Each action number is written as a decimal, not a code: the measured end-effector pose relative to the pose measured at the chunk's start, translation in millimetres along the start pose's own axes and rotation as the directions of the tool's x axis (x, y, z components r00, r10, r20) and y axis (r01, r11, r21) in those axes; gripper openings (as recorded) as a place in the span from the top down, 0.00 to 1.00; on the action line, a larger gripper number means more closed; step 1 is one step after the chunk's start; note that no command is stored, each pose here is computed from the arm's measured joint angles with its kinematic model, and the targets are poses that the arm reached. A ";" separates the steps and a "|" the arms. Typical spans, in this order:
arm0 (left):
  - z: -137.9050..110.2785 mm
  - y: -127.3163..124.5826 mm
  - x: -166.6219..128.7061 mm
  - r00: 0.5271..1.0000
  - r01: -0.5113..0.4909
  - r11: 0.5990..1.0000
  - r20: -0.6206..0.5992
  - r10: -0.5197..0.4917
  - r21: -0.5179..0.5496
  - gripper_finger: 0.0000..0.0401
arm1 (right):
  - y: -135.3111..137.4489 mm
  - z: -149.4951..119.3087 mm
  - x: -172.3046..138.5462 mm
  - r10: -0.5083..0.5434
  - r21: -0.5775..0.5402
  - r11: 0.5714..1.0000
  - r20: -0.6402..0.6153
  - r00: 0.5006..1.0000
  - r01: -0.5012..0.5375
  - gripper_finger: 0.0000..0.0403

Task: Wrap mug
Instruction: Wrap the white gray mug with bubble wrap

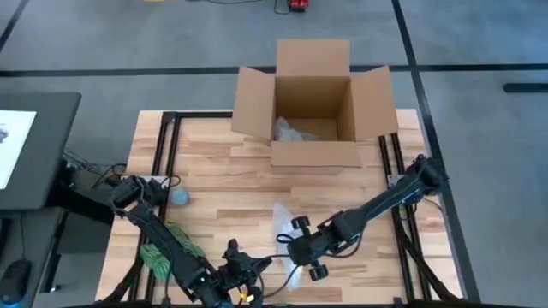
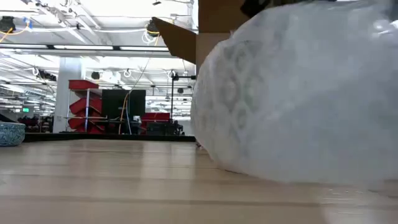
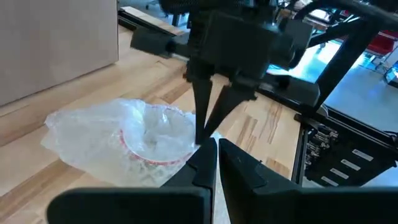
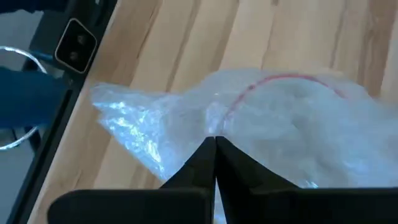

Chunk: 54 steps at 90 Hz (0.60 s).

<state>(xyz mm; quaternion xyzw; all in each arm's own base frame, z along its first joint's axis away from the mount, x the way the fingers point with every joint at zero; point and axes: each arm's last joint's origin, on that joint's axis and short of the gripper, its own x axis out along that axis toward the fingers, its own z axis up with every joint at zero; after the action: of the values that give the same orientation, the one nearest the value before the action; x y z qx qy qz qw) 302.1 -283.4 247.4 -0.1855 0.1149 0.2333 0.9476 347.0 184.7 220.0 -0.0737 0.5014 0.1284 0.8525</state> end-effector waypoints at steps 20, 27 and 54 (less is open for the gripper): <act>0.2 0.1 0.3 1.000 -0.001 1.000 0.000 0.001 -0.001 1.00 | -18.6 -1.2 38.3 -0.028 0.031 0.999 -0.044 0.999 0.029 1.00; 0.2 0.0 0.3 1.000 0.000 1.000 0.001 0.000 -0.002 1.00 | -22.4 -2.1 40.8 -0.036 0.037 0.999 -0.054 0.998 0.038 1.00; 0.5 -0.3 0.5 1.000 0.002 1.000 0.001 -0.002 -0.007 1.00 | -13.5 8.4 9.6 -0.010 -0.007 1.000 0.011 1.000 0.010 1.00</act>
<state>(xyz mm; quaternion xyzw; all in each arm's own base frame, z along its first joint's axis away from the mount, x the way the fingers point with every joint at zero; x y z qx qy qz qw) 302.7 -283.3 247.8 -0.1886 0.1133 0.2331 0.9472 362.5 175.3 215.7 -0.0786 0.4959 0.1265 0.8555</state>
